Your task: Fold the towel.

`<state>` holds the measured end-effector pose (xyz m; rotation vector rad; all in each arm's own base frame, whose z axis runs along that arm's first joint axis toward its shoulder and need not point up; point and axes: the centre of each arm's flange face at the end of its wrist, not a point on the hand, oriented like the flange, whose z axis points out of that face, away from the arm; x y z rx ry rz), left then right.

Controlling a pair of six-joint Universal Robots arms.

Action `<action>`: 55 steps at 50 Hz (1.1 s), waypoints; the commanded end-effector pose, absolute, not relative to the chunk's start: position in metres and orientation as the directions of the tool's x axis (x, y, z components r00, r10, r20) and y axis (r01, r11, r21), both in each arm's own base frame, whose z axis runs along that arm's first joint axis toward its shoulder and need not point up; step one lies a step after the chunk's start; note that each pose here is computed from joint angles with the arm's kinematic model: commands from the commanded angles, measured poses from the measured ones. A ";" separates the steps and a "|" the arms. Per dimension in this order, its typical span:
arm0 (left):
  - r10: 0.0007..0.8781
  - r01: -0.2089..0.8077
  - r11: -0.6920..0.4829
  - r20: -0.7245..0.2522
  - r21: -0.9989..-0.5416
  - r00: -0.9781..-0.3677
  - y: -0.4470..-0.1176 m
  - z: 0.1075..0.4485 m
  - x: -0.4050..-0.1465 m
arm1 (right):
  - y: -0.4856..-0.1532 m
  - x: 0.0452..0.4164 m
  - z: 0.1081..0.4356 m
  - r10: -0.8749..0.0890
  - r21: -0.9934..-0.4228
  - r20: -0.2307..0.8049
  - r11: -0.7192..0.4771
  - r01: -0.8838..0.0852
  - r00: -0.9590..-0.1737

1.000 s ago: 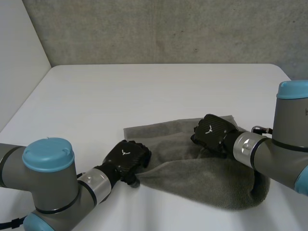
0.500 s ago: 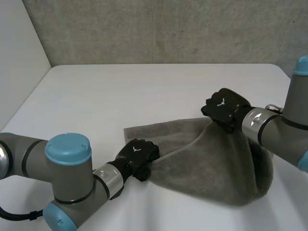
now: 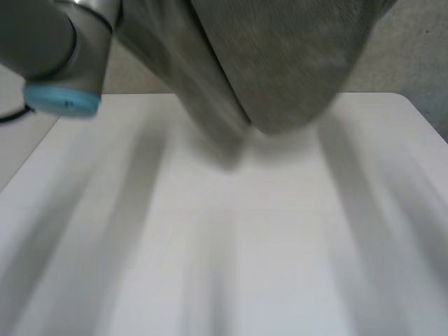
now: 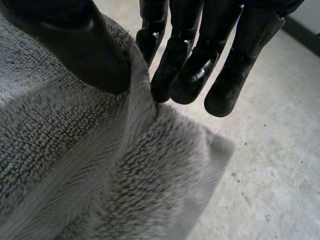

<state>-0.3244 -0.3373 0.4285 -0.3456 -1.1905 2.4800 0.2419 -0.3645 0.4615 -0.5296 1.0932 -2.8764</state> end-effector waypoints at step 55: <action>0.460 0.186 0.038 -0.148 -0.982 -0.875 -0.308 0.120 -0.243 | -0.256 0.192 0.160 -0.641 -0.910 0.333 -0.026 -0.415 -0.691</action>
